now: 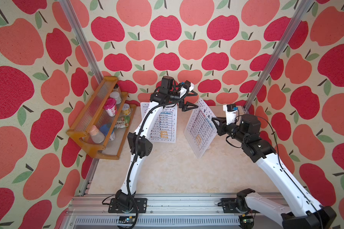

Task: Insert the menus into the narrow rack
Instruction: Insert the menu into the narrow rack.

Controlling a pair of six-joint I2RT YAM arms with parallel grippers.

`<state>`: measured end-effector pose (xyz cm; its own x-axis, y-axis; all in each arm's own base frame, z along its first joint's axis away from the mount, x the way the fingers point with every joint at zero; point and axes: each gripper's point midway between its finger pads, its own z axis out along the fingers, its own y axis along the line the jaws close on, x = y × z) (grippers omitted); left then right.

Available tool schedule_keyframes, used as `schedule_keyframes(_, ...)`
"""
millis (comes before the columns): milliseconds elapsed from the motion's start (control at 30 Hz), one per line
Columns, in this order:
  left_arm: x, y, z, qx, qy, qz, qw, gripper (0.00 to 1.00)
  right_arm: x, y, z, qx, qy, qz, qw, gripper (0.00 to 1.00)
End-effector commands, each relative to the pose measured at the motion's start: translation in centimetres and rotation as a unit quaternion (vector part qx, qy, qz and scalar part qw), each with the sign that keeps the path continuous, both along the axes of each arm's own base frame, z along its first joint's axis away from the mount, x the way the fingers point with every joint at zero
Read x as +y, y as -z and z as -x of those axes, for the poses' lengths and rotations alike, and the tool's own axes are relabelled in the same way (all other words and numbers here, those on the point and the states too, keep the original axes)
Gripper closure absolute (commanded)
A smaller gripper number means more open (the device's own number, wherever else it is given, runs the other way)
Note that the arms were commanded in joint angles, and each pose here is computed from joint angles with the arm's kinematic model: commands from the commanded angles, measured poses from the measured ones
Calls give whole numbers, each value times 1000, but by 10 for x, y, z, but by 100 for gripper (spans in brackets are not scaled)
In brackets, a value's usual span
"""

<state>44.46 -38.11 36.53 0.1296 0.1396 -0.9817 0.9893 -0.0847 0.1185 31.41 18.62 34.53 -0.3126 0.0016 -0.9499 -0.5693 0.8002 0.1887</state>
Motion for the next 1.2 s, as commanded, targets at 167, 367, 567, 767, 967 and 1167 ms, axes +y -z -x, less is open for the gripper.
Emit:
schedule_keyframes(167, 9, -17, 7, -20, 1, 6, 1000, 4, 3, 3, 0, 7, -4, 8, 1000, 96)
schedule_keyframes(367, 11, -18, 7, -19, 1, 5, 1000, 4, 5, 15, 0, 19, -7, 7, 1000, 98)
schedule_keyframes(567, 11, -19, 8, -19, 0, 5, 1000, 4, 3, 23, 3, 27, -7, 6, 1000, 98)
schedule_keyframes(767, 11, -19, 8, -20, 0, 5, 1000, 4, 2, 27, 5, 33, -6, 9, 999, 97)
schedule_keyframes(967, 11, -21, 10, -22, 0, 5, 1000, 4, -4, 10, 2, 14, 11, 24, 1000, 75)
schedule_keyframes(1167, 13, -27, 12, -29, -2, 7, 1000, 4, -16, -28, -4, -16, 48, 20, 999, 55)
